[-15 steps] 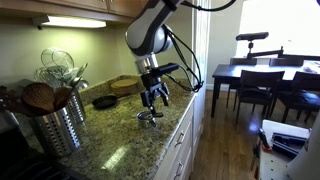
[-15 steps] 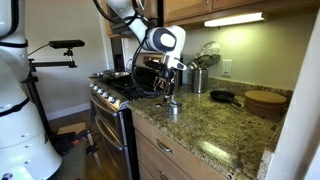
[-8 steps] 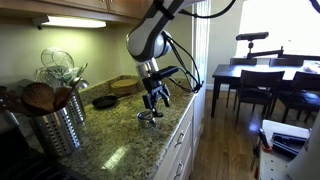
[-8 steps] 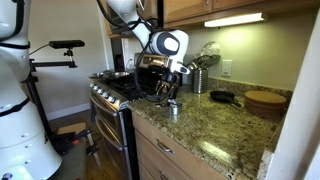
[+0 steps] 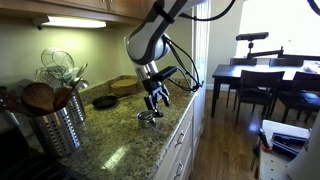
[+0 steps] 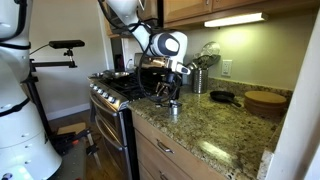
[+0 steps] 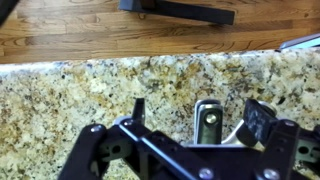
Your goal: Remove the medium measuring cup from the large cup then remove the small measuring cup from the medium cup
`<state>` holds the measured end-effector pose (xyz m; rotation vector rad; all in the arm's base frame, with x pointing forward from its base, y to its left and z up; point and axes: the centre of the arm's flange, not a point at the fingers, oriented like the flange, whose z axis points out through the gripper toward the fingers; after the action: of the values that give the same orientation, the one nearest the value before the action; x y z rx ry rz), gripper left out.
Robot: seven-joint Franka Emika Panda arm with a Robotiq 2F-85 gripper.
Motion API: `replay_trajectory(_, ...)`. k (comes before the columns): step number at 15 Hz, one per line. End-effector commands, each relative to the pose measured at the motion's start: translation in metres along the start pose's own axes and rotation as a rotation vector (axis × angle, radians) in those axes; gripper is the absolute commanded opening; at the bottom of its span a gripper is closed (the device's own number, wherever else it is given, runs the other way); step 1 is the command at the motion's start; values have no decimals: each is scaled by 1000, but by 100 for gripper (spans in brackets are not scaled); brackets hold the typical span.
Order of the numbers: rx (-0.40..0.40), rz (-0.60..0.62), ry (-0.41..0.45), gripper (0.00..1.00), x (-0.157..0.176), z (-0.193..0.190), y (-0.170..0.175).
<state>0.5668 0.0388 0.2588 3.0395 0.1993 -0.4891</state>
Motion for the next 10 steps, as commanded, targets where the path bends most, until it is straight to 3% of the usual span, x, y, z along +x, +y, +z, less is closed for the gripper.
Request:
replay_trajectory(1,-25,-46,-13,100,-1,1,0)
replay_trajectory(10,-26,-55,0,100,3,0,-2)
